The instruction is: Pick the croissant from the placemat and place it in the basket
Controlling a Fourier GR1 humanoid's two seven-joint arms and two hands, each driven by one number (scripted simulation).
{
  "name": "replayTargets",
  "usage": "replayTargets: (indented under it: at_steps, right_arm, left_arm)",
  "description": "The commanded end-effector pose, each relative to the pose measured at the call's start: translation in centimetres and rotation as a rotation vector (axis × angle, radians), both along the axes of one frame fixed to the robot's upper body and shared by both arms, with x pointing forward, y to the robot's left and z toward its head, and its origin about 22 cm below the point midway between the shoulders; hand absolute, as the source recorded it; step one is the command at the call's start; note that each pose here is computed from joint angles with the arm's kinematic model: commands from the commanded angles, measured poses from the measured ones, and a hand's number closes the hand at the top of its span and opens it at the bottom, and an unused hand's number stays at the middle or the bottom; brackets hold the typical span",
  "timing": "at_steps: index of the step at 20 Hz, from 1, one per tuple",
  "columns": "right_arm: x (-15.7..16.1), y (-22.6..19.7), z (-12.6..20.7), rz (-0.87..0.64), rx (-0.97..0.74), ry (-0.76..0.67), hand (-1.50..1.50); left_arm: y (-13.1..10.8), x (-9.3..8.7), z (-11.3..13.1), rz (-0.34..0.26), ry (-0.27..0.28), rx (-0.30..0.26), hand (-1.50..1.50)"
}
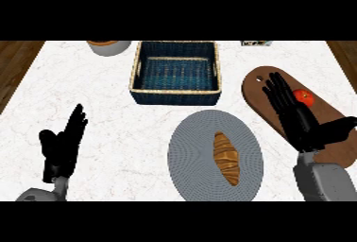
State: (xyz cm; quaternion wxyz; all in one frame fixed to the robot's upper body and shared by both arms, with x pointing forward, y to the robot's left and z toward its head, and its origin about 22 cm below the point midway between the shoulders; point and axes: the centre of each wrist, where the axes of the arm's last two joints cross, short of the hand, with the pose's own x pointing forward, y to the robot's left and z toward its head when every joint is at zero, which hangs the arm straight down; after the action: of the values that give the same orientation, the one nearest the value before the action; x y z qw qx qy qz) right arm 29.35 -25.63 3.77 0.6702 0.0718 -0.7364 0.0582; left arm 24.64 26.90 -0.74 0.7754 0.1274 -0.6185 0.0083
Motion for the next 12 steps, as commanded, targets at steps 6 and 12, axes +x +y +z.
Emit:
replayTargets:
  at_steps: [6,12]
  right_arm:
    - [3.4,9.2,4.6,0.574,0.201,-0.221,1.5]
    - [-4.6,17.9,1.3,0.813,-0.055,-0.332,-1.5]
  left_arm:
    - [-0.1,-2.5,-4.3,-0.068,0.275,-0.072,0.0]
    - [0.7,-4.5,-5.3,-0.065,0.336,-0.074,0.0]
